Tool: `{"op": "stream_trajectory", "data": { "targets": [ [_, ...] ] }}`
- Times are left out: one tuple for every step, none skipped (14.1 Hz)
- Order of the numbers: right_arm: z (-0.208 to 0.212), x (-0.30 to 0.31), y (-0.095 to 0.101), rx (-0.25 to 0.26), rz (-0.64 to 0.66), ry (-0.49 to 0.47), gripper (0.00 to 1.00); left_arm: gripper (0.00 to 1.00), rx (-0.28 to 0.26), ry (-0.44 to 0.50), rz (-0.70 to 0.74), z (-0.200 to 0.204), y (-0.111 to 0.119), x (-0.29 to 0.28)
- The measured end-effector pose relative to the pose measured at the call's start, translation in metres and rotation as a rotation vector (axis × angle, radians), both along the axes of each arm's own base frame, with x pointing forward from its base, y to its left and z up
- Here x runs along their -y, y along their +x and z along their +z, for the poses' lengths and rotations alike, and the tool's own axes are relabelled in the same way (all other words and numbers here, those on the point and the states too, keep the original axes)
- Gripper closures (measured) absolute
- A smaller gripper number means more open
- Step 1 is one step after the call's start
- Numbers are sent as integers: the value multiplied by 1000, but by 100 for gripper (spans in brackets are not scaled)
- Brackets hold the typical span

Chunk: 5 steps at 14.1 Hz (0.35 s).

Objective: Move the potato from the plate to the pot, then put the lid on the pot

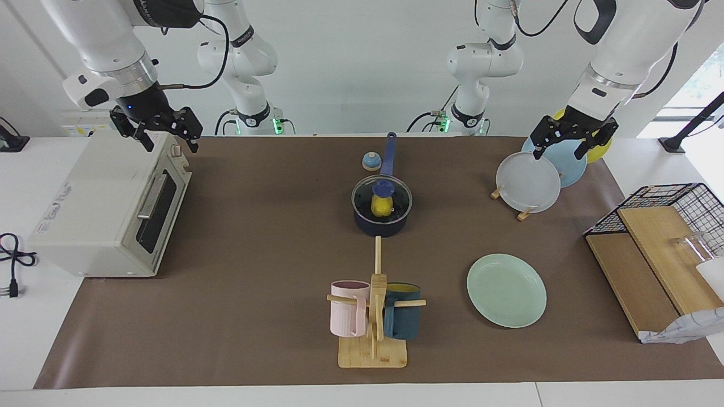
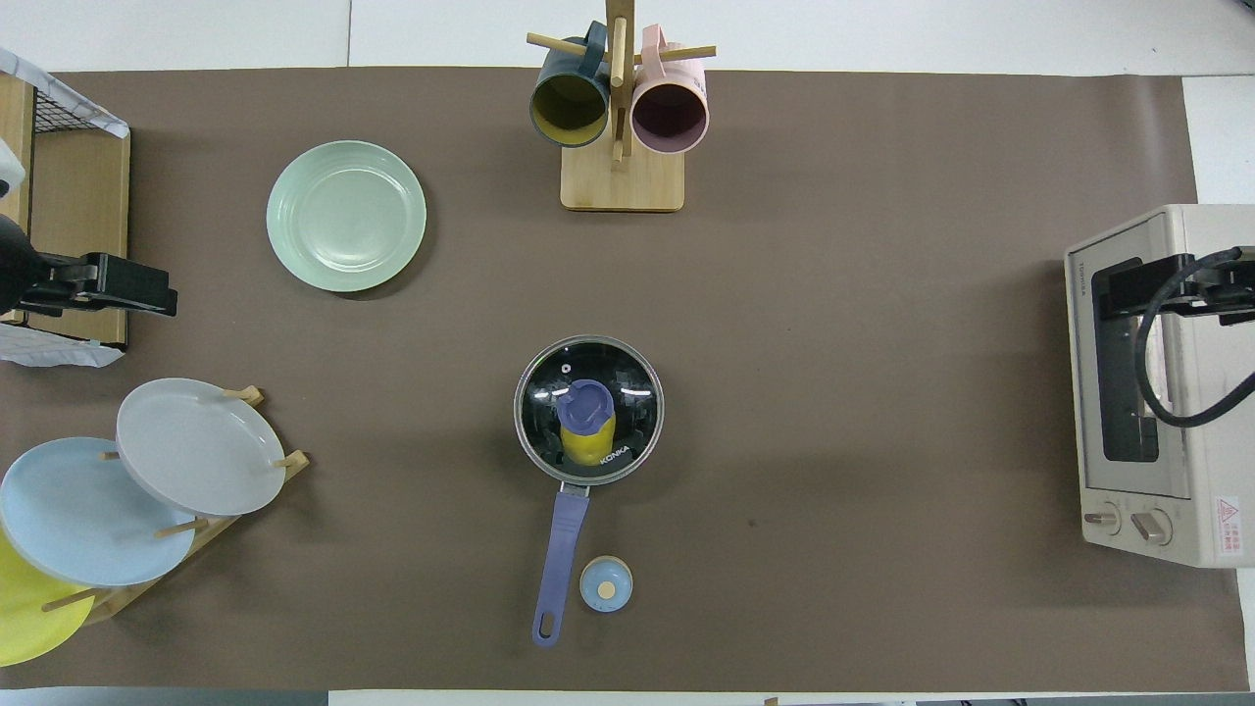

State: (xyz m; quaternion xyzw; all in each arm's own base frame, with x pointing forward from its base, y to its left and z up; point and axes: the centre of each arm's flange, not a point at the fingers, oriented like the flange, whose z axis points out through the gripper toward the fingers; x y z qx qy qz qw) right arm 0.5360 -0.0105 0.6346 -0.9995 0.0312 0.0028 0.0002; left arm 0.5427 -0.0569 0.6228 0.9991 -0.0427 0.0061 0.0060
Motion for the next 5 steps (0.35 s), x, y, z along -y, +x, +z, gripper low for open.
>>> {"op": "stream_trajectory", "data": {
  "targets": [
    [0,-1,0,2,2,0,0,0,0,0,0,0,0,0],
    [0,-2,0,2,6,1,0,0,0,0,0,0,0,0],
    [-2,-3,1,-1,9,1,0,0,0,0,0,0,0,0],
    [-3,-4,1,-4,11,1,0,0,0,0,0,0,0,0],
    [-4,-4,2,-6,13,1,0,0,0,0,0,0,0,0]
  ]
}}
